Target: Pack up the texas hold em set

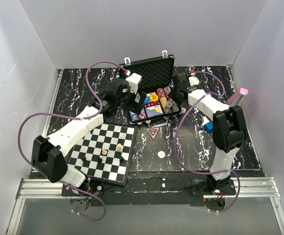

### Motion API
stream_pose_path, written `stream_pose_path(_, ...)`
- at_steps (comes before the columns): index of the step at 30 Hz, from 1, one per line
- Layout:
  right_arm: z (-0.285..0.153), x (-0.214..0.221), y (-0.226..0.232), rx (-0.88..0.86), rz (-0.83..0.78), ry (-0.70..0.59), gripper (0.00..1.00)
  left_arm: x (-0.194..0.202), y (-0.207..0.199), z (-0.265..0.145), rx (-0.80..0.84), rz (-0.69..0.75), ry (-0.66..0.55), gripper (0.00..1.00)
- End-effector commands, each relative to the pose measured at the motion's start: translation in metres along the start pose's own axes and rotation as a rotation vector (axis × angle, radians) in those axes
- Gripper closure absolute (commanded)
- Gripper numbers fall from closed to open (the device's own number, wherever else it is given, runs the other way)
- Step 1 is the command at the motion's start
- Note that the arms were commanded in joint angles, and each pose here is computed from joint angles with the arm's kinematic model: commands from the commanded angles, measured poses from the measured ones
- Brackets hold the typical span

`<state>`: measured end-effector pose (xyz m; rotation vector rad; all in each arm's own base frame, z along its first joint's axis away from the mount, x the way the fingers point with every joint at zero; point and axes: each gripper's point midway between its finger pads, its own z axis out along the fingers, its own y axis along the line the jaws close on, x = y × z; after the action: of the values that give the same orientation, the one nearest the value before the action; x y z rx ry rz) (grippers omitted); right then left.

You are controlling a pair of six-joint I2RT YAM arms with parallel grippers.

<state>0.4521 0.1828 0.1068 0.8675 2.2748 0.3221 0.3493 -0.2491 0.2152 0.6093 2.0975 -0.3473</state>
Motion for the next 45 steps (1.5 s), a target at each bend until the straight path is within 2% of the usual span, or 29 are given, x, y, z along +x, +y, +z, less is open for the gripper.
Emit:
stream_pose_path(1, -0.012, -0.02, 0.002, -0.088, -0.195, -0.073, 0.61, -0.008, 0.0, -0.015, 0.01, 0.002, -0.036, 0.02)
stream_pose_path(6, -0.003, -0.022, 0.001, -0.094, -0.304, -0.009, 0.69, -0.008, 0.0, -0.015, 0.013, 0.0, -0.036, 0.02)
stream_pose_path(10, -0.001, -0.022, 0.014, -0.138, -0.362, 0.035, 0.66, -0.006, -0.001, -0.013, 0.014, 0.001, -0.028, 0.02)
stream_pose_path(15, -0.003, -0.03, 0.022, -0.172, -0.436, 0.005, 0.66, -0.005, 0.0, -0.011, 0.013, 0.0, -0.022, 0.02)
stream_pose_path(21, 0.013, -0.028, 0.03, -0.183, -0.515, 0.034, 0.79, -0.005, -0.002, -0.011, 0.022, 0.001, -0.022, 0.02)
stream_pose_path(29, 0.035, -0.009, 0.014, -0.136, -0.515, 0.092, 0.81, -0.004, -0.002, -0.009, 0.023, 0.003, -0.016, 0.02)
stream_pose_path(45, 0.044, 0.009, -0.021, -0.03, -0.447, 0.129, 0.84, -0.003, -0.003, -0.009, 0.026, 0.003, -0.014, 0.02)
